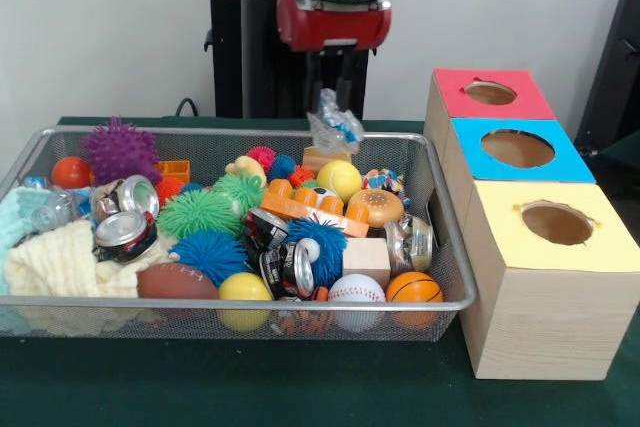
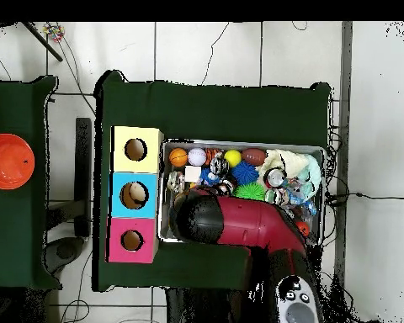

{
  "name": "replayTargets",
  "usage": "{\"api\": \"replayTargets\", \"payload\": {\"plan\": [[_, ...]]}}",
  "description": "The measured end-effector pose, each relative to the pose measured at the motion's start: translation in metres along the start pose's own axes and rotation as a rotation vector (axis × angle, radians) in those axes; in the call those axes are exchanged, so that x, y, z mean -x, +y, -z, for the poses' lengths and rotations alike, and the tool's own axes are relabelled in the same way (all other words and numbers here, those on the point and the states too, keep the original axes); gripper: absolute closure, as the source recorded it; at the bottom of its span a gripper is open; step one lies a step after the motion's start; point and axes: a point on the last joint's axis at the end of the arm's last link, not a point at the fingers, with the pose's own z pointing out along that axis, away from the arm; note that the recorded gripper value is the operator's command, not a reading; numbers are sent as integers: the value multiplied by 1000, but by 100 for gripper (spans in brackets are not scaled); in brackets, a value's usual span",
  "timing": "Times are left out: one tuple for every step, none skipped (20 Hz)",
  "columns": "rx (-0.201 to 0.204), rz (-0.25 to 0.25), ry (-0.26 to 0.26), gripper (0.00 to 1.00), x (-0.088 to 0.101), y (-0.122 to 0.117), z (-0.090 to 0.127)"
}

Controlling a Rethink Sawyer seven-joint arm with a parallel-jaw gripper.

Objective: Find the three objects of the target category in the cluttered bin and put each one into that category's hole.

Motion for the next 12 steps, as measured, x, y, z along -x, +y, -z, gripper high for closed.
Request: {"api": "replayTargets", "payload": {"plan": [[0,-9,-2,100,2,3,2],[0,-29,-6,100,5,8,5],[0,-51,-10,100,8,13,9],[0,-70,-12,100,10,17,11],[-1,-79,-12,100,10,19,12],[-2,-88,-12,100,10,20,13],[-3,-98,-12,100,11,21,14],[-5,-112,-12,100,11,23,16],[-6,-120,-11,100,10,23,17],[-8,-132,-9,100,10,23,20],[-10,-137,-8,100,10,23,21],[-12,-143,-5,100,8,22,22]]}}
